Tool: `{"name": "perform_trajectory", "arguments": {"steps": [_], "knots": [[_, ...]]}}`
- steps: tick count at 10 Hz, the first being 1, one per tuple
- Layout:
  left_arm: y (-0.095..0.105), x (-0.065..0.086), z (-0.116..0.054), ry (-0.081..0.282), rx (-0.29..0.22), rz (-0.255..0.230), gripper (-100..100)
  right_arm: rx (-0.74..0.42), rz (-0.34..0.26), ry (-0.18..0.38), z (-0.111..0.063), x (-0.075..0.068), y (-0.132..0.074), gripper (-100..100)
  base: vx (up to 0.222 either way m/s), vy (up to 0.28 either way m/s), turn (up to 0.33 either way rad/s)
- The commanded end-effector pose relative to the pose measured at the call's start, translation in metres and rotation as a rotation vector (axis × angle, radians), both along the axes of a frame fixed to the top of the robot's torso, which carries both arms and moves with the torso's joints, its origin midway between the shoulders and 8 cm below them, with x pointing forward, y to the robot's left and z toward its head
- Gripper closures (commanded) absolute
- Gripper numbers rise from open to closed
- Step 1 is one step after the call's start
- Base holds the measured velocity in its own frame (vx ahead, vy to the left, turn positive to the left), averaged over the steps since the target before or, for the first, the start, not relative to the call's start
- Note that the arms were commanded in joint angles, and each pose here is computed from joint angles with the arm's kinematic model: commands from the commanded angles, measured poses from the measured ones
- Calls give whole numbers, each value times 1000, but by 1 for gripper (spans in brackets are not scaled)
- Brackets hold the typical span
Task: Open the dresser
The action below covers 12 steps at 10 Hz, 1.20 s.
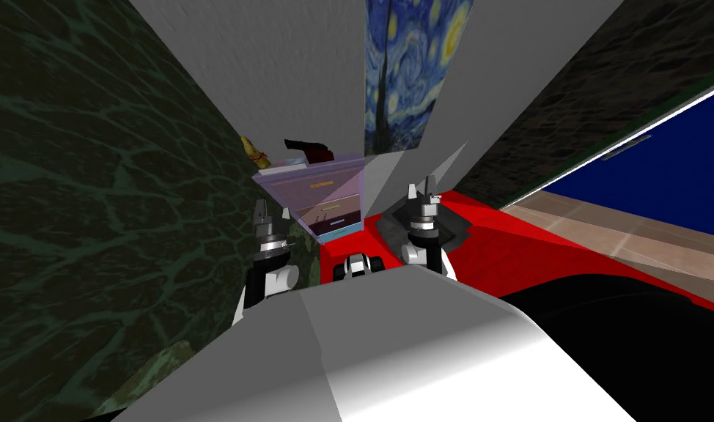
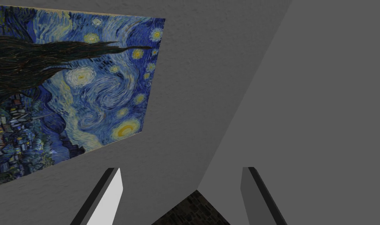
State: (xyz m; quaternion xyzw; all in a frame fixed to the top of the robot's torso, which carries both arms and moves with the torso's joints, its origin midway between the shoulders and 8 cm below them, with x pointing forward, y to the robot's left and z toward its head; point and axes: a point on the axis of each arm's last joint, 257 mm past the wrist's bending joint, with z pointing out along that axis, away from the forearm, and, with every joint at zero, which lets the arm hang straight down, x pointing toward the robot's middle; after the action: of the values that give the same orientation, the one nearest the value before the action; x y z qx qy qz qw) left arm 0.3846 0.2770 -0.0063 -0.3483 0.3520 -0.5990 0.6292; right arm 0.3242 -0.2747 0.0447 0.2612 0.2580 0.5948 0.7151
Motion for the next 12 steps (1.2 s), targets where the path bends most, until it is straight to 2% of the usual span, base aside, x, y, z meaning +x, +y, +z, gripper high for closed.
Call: {"name": "perform_trajectory", "arguments": {"steps": [1, 4, 5, 12], "knots": [[7, 13, -18, 67, -37, 11, -100, 0, 0, 0, 0, 0, 0, 0, 188, -57, 53], [14, 23, -33, 126, -65, 17, -100, 0, 0, 0, 0, 0, 0, 0, 145, -74, 48], [17, 28, -41, 157, -74, 17, -100, 0, 0, 0, 0, 0, 0, 0, 147, -67, 42], [28, 45, -72, 278, -112, 20, -100, 0, 0, 0, 0, 0, 0, 0, 107, -45, 42]]}}
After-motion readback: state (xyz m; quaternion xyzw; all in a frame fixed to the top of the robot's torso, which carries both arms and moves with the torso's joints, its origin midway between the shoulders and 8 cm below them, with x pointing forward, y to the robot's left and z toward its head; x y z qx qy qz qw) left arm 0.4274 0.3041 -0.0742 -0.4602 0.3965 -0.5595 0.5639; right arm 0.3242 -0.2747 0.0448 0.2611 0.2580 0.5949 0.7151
